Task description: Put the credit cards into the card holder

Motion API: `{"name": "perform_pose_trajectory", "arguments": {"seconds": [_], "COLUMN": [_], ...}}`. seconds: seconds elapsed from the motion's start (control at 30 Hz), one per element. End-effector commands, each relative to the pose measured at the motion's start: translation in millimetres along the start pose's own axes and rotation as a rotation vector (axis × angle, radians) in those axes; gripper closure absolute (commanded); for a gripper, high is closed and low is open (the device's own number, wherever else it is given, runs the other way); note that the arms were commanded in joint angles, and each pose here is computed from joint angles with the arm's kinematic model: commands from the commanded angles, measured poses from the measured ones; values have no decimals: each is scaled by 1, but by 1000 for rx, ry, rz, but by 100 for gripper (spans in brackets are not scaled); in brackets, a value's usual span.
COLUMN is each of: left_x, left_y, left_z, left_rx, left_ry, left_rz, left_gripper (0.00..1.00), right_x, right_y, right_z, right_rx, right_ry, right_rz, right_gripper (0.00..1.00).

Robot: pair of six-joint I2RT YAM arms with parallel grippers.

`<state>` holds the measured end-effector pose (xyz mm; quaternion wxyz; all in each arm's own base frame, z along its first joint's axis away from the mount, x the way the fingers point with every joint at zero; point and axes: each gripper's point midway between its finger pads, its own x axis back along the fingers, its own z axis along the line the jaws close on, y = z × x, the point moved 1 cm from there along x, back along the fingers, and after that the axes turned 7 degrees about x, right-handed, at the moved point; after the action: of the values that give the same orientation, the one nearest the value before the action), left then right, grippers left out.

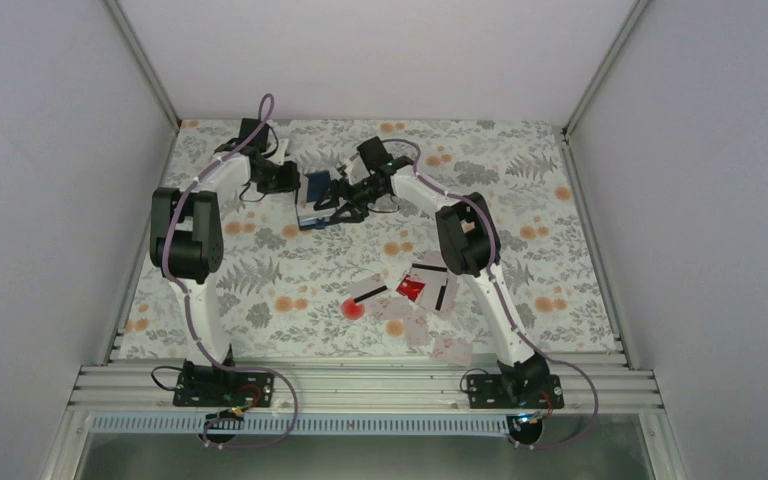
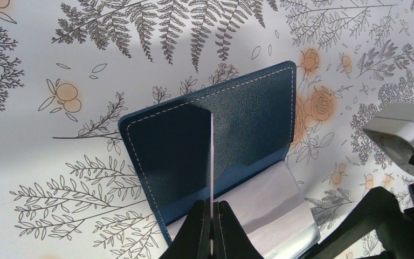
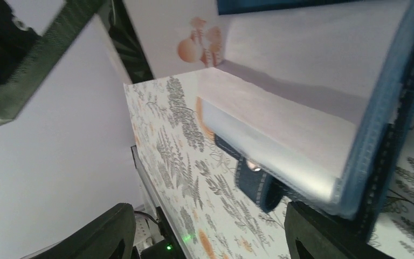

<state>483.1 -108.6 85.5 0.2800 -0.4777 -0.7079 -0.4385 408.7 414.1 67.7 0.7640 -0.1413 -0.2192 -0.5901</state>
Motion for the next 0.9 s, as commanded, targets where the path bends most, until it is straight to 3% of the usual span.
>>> {"name": "perform_pose_trajectory", "arguments": {"seconds": [0.0, 0.37, 0.53, 0.87], "left_x": [7, 7, 6, 15], "left_y": [-2, -6, -10, -62], "left_z": [-6, -5, 1, 8], "left_rx": [-15, -10, 11, 149], "left_ry": [-21, -18, 16, 20], "left_rz": [-9, 3, 17, 88], "left_gripper": [98, 98, 98, 98], "right_x": [6, 7, 24, 41], "right_y": [9, 11, 3, -2], "right_z": [17, 14, 2, -4], "right_rx": [21, 17, -12, -77], "right_ry": [54, 61, -46, -113], "right_rz": [-8, 3, -36, -97], "right_gripper": [29, 29, 29, 29]}}
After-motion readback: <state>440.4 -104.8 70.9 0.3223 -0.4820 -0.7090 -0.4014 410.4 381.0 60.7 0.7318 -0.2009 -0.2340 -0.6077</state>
